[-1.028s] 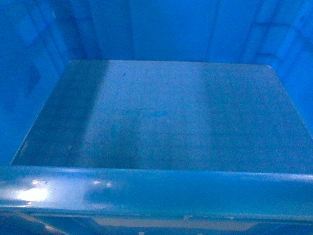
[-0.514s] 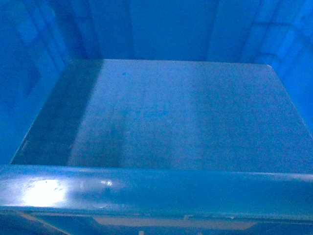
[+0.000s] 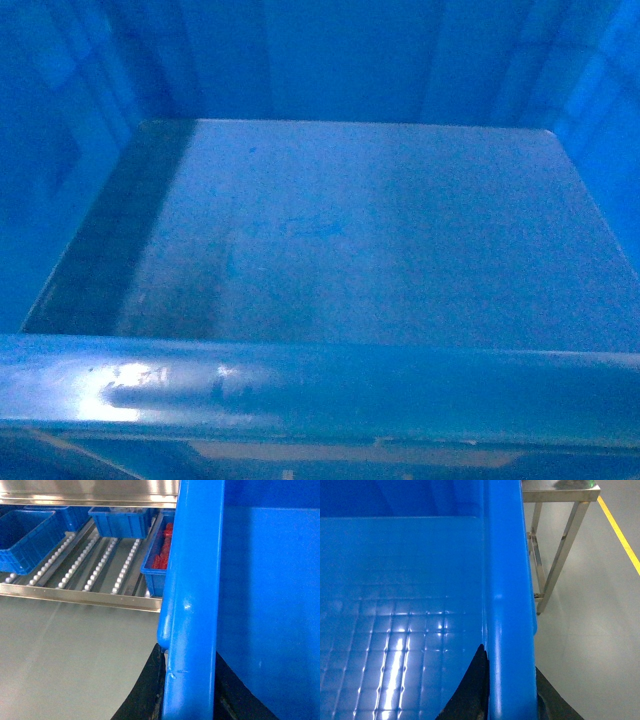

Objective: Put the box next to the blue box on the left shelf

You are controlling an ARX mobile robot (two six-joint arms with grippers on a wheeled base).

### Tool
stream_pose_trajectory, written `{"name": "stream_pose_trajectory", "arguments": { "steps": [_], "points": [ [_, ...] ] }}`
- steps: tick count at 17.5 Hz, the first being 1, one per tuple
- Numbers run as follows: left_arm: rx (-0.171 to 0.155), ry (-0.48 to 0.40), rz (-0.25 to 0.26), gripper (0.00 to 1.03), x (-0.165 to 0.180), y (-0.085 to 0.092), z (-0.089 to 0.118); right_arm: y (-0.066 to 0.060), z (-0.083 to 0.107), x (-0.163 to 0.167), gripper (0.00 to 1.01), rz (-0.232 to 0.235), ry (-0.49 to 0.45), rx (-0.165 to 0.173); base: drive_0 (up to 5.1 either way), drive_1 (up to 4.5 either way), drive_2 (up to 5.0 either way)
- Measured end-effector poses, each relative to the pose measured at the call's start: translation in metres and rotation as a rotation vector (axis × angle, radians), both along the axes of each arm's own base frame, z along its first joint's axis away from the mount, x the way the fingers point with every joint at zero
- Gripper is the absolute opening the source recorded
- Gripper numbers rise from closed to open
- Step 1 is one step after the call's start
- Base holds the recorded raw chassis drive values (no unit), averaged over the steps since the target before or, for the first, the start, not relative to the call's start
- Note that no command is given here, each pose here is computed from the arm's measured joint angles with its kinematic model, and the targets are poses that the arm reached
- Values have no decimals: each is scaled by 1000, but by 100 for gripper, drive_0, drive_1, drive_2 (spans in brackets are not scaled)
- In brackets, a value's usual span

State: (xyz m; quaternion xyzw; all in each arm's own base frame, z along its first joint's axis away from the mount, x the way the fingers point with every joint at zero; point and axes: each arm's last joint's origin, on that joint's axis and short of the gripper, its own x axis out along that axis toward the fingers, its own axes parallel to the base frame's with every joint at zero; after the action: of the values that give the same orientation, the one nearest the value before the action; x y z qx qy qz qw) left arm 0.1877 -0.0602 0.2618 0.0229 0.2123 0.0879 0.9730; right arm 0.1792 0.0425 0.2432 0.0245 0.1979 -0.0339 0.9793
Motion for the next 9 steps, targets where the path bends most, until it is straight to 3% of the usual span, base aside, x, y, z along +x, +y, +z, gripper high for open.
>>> {"name": "stream_pose_trajectory", "arguments": {
  "steps": [9],
  "points": [
    [0, 3, 0, 14, 0, 0, 0, 0, 0, 0, 9, 0, 2, 0, -493, 328, 149]
  ]
}}
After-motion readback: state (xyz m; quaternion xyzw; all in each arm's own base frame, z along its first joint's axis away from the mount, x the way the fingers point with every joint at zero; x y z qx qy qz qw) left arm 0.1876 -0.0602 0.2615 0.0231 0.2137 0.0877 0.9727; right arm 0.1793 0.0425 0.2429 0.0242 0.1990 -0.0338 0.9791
